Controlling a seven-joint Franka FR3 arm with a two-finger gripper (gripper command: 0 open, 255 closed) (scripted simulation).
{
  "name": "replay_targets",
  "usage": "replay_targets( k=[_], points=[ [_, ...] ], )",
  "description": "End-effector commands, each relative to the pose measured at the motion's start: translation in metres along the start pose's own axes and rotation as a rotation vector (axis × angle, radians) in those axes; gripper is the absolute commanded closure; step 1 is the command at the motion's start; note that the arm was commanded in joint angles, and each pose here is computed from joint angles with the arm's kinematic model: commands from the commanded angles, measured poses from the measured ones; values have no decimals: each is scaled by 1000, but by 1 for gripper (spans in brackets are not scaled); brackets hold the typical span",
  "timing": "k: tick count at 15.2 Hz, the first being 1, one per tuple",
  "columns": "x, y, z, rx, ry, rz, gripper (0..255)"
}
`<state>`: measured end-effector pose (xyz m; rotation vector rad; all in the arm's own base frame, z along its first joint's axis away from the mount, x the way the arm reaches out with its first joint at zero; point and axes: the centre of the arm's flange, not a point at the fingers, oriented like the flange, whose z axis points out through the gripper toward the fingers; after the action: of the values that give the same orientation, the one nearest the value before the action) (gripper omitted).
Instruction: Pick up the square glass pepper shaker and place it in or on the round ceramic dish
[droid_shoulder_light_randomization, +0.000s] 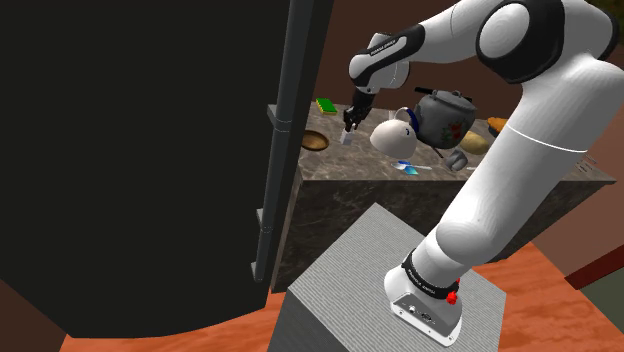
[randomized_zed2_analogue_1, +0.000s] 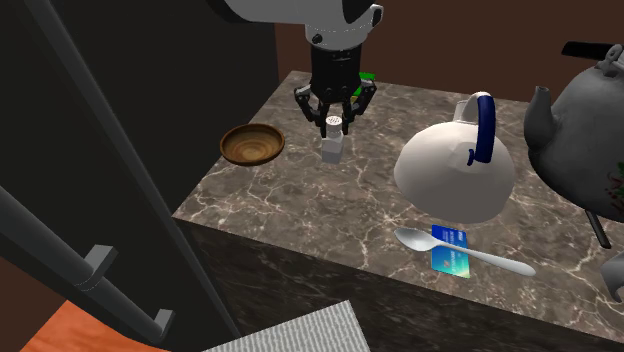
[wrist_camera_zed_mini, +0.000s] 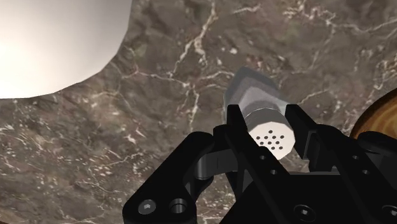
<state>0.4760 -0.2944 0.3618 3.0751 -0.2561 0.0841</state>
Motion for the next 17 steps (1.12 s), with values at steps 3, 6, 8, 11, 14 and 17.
replay_targets(
  k=[3, 6, 8, 11, 14, 17],
  points=[
    [1, 1, -10, 0, 0, 0, 255],
    [2, 1, -26, 0, 0, 0, 255],
    [2, 2, -37, 0, 0, 0, 255],
    [3, 3, -53, 0, 0, 0, 255],
    [4, 3, -68, 0, 0, 0, 255],
    [5, 4, -84, 0, 0, 0, 255]
  ],
)
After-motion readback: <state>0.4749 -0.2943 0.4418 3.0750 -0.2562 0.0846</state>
